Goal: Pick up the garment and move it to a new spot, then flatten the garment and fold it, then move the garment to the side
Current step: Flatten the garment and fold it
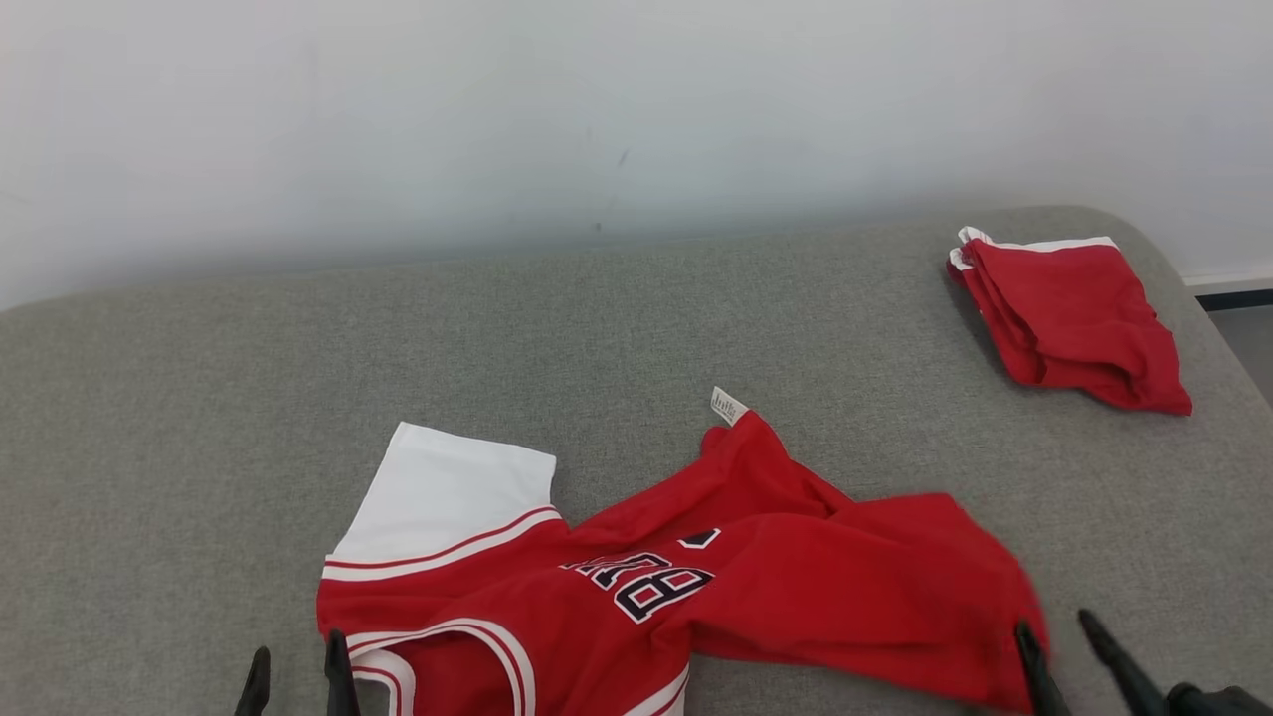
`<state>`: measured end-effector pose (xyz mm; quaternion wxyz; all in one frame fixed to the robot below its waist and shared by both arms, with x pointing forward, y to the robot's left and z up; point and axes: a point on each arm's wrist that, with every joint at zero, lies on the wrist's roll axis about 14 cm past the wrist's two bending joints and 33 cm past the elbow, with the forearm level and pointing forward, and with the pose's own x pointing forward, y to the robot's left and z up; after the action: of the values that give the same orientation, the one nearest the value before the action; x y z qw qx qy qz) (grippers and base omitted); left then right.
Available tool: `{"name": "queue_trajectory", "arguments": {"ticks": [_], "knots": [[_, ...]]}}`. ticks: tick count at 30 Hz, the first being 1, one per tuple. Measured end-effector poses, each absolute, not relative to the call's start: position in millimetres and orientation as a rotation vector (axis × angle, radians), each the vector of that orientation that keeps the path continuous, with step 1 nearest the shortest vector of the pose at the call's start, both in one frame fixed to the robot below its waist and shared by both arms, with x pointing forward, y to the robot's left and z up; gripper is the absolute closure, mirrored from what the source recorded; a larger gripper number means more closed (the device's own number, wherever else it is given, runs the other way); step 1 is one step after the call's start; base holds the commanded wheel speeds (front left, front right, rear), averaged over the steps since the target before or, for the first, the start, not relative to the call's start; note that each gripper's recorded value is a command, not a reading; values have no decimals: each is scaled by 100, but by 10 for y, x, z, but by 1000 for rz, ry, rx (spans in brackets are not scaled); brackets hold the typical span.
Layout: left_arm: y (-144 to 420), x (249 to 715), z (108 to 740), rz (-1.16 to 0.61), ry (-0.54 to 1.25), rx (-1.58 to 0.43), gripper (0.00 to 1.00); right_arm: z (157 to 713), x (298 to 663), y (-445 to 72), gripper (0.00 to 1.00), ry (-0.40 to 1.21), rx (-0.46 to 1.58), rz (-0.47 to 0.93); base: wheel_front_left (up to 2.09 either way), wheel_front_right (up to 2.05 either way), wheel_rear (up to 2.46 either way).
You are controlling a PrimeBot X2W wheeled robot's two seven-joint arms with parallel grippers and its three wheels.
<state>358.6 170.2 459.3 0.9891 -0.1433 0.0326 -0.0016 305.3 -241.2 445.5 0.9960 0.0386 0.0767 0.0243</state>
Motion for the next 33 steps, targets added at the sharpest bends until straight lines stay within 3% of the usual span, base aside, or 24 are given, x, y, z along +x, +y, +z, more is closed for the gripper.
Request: {"name": "queue_trajectory", "arguments": {"ticks": [9,22,33], "knots": [[1747,3570,4613,6,57,-275,0,4972,3220,-2418,0,-20,40,43,0,0,0],[1657,3614,4472,-39,106,-243,0,4897,3267,-2110,0,-12,67,89,0,0,0],[1781,3922,4163,-48,217,-183,0,4817,3347,-2093,0,12,69,78,0,0,0]]}}
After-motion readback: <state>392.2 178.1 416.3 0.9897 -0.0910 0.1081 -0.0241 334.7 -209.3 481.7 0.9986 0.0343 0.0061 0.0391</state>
